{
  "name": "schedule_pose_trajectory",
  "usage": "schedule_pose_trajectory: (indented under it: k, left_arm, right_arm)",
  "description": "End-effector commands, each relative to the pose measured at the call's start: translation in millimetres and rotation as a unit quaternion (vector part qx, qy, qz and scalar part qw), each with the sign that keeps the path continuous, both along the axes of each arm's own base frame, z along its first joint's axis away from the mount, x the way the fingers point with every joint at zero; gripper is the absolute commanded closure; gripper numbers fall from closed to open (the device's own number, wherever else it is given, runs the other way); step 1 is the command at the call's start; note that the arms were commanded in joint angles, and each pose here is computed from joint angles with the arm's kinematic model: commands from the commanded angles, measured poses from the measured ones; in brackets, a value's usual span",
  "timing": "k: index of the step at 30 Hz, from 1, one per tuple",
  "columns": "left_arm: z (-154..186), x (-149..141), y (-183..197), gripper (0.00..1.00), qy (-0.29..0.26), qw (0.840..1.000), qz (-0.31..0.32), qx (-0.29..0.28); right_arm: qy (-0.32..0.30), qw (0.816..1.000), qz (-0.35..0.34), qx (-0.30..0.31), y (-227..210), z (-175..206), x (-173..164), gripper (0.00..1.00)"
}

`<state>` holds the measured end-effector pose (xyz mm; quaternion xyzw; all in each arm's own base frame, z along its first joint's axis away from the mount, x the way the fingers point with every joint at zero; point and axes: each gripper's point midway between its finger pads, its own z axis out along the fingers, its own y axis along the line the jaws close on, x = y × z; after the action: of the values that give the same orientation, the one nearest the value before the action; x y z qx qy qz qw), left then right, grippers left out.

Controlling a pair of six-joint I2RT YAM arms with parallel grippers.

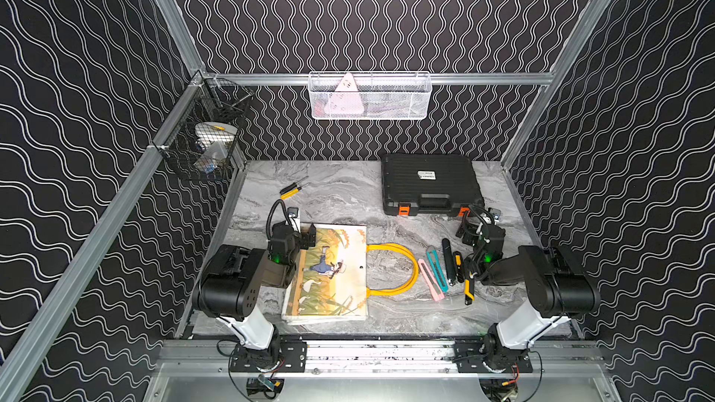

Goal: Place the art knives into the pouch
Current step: Open the pouch at the center of the board.

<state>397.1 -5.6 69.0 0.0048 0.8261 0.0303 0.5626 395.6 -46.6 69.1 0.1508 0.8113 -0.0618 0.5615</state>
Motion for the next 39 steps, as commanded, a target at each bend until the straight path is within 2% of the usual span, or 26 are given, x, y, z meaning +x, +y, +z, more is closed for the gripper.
schedule_pose_trajectory:
  k: [1, 8, 11, 12, 13, 14, 16, 17, 18, 19, 20, 21, 23, 24, 27, 29, 31, 33, 37, 39]
  left_arm:
    - [7.7, 2.2, -4.7, 0.02, -0.017, 1.000, -0.015, -0.002]
    - [13.7, -1.1, -6.7, 0.01, -0.028, 0.999, -0.022, -0.002]
    - [42.8, -14.3, -18.7, 0.01, -0.060, 0.997, -0.040, 0.015]
    - [56.4, -19.5, -28.9, 0.02, -0.071, 0.995, -0.056, 0.030]
    - [69.1, -23.3, -38.7, 0.01, -0.071, 0.994, -0.073, 0.036]
    - [82.7, -24.0, -43.3, 0.01, -0.073, 0.994, -0.076, 0.014]
    - [104.5, -18.7, -41.9, 0.01, -0.067, 0.994, -0.041, -0.074]
    - [103.1, -14.4, -36.1, 0.02, -0.055, 0.991, -0.005, -0.119]
    - [84.4, -12.8, -28.5, 0.02, -0.014, 0.985, 0.046, -0.168]
    - [74.4, -7.3, -35.4, 0.02, 0.018, 0.978, 0.041, -0.202]
    - [71.4, -1.7, -56.4, 0.02, 0.032, 0.974, -0.018, -0.222]
    - [71.6, 0.2, -79.0, 0.02, 0.040, 0.964, -0.077, -0.252]
    - [88.7, 2.5, -96.7, 0.02, 0.019, 0.943, -0.112, -0.313]
    - [100.3, 1.9, -100.6, 0.02, 0.002, 0.938, -0.120, -0.324]
    - [116.9, -4.6, -114.5, 0.02, 0.013, 0.951, -0.114, -0.289]
    - [126.3, -10.8, -137.1, 0.02, 0.032, 0.956, -0.138, -0.257]
    - [128.2, -20.2, -167.0, 0.02, 0.061, 0.951, -0.175, -0.248]
    - [126.9, -32.1, -192.2, 0.02, 0.091, 0.951, -0.193, -0.224]
    - [114.1, -64.3, -232.9, 0.02, 0.125, 0.961, -0.207, -0.137]
    - [102.9, -74.4, -250.3, 0.02, 0.148, 0.958, -0.209, -0.130]
  right_arm:
    - [-0.014, 1.000, 0.002, 0.001, 0.9, 6.9, 3.5, 0.00]
    - [-0.019, 1.000, 0.004, -0.005, 1.6, 18.7, 3.9, 0.00]
    - [0.007, 0.999, -0.013, -0.036, 7.5, 54.2, 5.9, 0.00]
    - [0.009, 1.000, -0.014, -0.022, 10.6, 69.7, 7.2, 0.00]
    - [0.015, 1.000, -0.006, 0.018, 18.0, 81.4, 7.2, 0.00]
    - [0.011, 0.998, -0.020, 0.058, 18.3, 93.9, 6.8, 0.00]
    - [0.003, 0.977, -0.107, 0.184, 10.1, 109.6, -7.4, 0.00]
    - [0.000, 0.977, -0.072, 0.202, 20.7, 116.0, -4.7, 0.00]
    - [-0.006, 0.979, -0.015, 0.205, 36.5, 123.6, -0.5, 0.00]
    - [0.002, 0.978, 0.003, 0.209, 43.0, 126.0, -0.7, 0.00]
    - [0.014, 0.977, 0.008, 0.212, 46.8, 127.7, -0.9, 0.00]
    - [0.032, 0.978, 0.007, 0.206, 49.8, 125.6, -1.3, 0.00]
    - [0.078, 0.979, 0.014, 0.188, 57.5, 116.9, -1.5, 0.00]
    - [0.105, 0.979, 0.013, 0.174, 59.8, 109.5, -1.9, 0.00]
    - [0.165, 0.973, -0.006, 0.159, 66.1, 96.2, -5.5, 0.00]
    - [0.164, 0.973, -0.002, 0.162, 78.5, 96.6, -8.7, 0.00]
    - [0.137, 0.976, 0.049, 0.163, 102.1, 103.7, -10.4, 0.00]
    - [0.135, 0.975, 0.039, 0.171, 104.2, 104.5, -15.7, 0.00]
    - [0.156, 0.974, -0.009, 0.164, 89.4, 103.4, -23.8, 0.00]
    - [0.156, 0.975, -0.027, 0.158, 82.0, 105.5, -29.0, 0.00]
